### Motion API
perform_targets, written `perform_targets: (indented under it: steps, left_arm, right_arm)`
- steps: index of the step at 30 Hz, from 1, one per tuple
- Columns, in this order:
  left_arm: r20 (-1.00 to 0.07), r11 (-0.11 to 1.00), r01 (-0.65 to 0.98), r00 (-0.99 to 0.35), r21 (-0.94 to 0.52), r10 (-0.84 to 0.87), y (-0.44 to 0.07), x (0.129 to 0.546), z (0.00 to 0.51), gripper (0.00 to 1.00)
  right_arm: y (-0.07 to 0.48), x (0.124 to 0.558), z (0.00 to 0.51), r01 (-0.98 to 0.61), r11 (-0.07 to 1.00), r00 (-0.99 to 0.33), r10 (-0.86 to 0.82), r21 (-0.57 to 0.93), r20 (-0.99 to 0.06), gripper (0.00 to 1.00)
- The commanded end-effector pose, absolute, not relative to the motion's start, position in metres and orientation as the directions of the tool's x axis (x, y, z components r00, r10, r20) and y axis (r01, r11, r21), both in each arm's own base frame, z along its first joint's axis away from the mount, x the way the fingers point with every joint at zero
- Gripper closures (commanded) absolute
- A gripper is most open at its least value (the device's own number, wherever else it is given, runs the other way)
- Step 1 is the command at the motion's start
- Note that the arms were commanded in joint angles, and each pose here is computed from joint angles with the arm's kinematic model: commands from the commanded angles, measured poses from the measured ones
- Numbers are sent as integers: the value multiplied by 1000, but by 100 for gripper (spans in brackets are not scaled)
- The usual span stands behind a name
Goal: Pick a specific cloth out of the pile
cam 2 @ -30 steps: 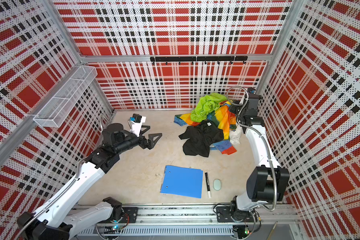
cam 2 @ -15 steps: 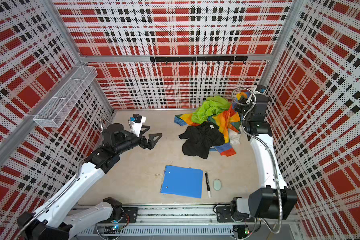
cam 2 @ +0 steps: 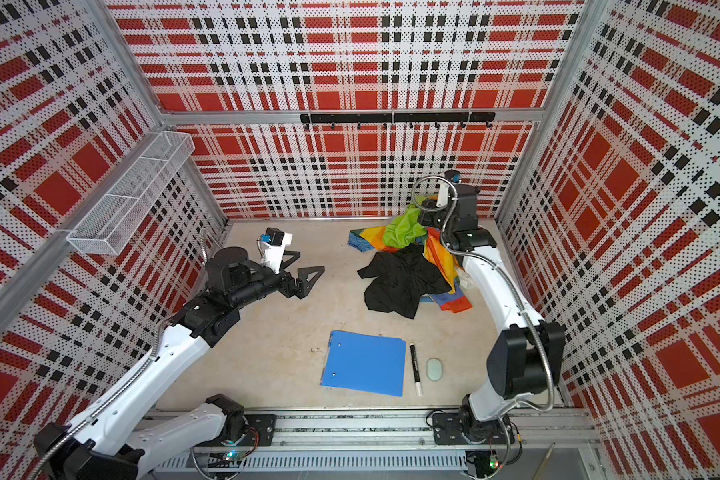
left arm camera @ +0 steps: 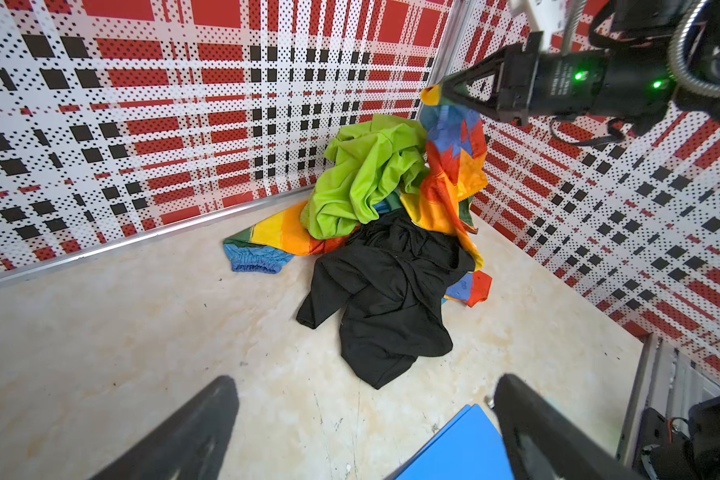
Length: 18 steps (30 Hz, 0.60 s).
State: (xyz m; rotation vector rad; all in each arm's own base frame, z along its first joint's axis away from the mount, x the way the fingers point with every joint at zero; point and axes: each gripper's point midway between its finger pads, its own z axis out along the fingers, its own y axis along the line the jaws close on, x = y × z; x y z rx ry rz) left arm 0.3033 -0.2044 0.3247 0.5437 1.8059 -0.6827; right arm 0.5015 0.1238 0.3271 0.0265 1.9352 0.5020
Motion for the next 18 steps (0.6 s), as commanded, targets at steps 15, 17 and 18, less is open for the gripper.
perform_targets:
  steps: [15,17,18]
  left_arm:
    - [-948,738,651,-314,-176,51,-209,304,322,1]
    - [-947,735,654,-317,-179,51,-210,304,321,1]
    - [-948,734,655,-315,-179,50,-210,303,322,1]
  right_arm:
    - [200,547,90,-138,907,-723,183,399,-666,88]
    - [199,542,103,-155,907,-709,174,392,-683,78]
    - [198,539,113,-166,906,-699,170,389,-695,72]
